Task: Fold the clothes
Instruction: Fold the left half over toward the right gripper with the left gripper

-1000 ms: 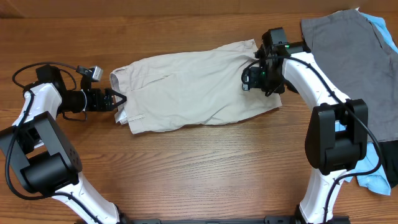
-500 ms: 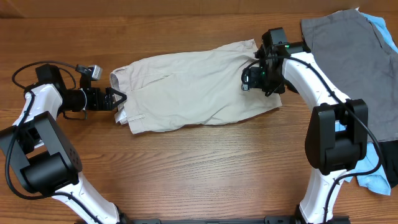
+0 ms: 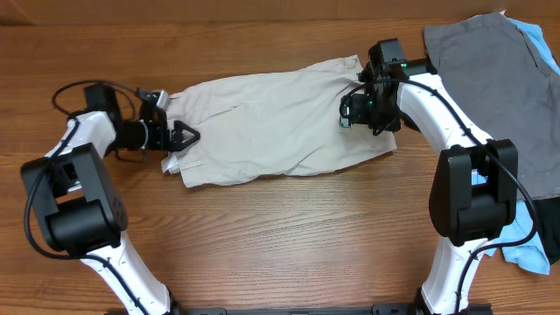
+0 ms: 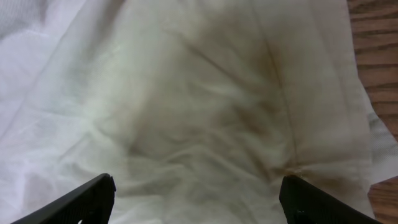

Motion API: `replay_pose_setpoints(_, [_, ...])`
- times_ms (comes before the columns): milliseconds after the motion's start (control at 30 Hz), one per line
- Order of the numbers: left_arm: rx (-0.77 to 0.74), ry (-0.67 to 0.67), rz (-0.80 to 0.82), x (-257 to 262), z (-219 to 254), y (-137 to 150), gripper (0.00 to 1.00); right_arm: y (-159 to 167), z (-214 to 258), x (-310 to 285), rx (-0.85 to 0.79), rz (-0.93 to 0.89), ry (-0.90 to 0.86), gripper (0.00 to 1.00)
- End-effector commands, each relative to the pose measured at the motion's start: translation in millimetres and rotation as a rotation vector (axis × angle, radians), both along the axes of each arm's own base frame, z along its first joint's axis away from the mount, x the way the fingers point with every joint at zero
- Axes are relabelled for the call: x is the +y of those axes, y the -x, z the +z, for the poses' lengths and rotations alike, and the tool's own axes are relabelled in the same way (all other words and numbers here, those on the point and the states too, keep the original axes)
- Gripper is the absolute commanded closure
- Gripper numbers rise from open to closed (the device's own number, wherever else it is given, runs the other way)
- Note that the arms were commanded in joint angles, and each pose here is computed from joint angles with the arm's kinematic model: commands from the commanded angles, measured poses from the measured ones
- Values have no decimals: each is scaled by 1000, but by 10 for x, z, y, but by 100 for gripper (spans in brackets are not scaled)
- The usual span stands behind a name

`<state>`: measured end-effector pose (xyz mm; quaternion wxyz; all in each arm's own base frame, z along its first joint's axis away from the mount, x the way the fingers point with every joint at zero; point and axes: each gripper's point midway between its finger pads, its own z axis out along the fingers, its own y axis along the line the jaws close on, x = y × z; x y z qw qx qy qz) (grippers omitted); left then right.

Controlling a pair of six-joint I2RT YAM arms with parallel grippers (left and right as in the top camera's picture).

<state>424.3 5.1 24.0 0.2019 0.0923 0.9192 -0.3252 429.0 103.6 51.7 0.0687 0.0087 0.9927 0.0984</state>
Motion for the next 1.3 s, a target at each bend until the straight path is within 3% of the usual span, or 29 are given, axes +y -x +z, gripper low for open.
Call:
replay_pose_setpoints(0, [123,19,31,-174,-376,48,0,-35,72,-4,-22,1,-7,11])
replay_pose_setpoints(67, [172,23,60,-235,-495,46,0,-35,72,-4,-22,1,-7,11])
replay_pose_setpoints(133, [273,-24,158,-177,-708,63,13,-35,72,-3,-22,1,-7,11])
replay_pose_setpoints(167, [310,-42,199,-149,-783,73,32,-35,73,1,-22,1,-9,11])
replay_pose_setpoints(200, [355,-67,251,-103,-867,93,84,-33,74,7,-22,2,-13,11])
replay_pose_setpoints(233, [400,-89,305,-52,-946,118,96,-33,74,7,-22,2,-13,11])
replay_pose_setpoints(333, [444,-102,362,-10,-1020,137,96,-33,75,9,-21,2,-14,12])
replay_pose_setpoints(433, [433,-92,382,20,-919,83,96,-30,100,79,-19,10,-54,22])
replay_pose_setpoints(633, [431,-85,450,275,-257,30,96,-176,545,333,-67,34,-200,30])
replay_pose_setpoints(700, [413,-140,440,419,51,70,96,-243,736,380,-89,21,-230,29])
replay_pose_setpoints(800, [405,-340,446,731,518,188,96,-293,957,511,-109,22,-314,27])
replay_pose_setpoints(900, [360,-429,449,886,980,149,96,-251,969,625,-89,37,-370,77])
replay_pose_setpoints(967, [329,-431,457,904,1146,88,96,-221,931,654,-73,28,-371,94])
replay_pose_setpoints(1133, [229,-427,467,882,1659,-56,96,-69,649,836,4,-8,-392,96])
replay_pose_setpoints(1267, [213,-431,445,795,1745,-71,96,47,379,1100,42,-35,-427,96])
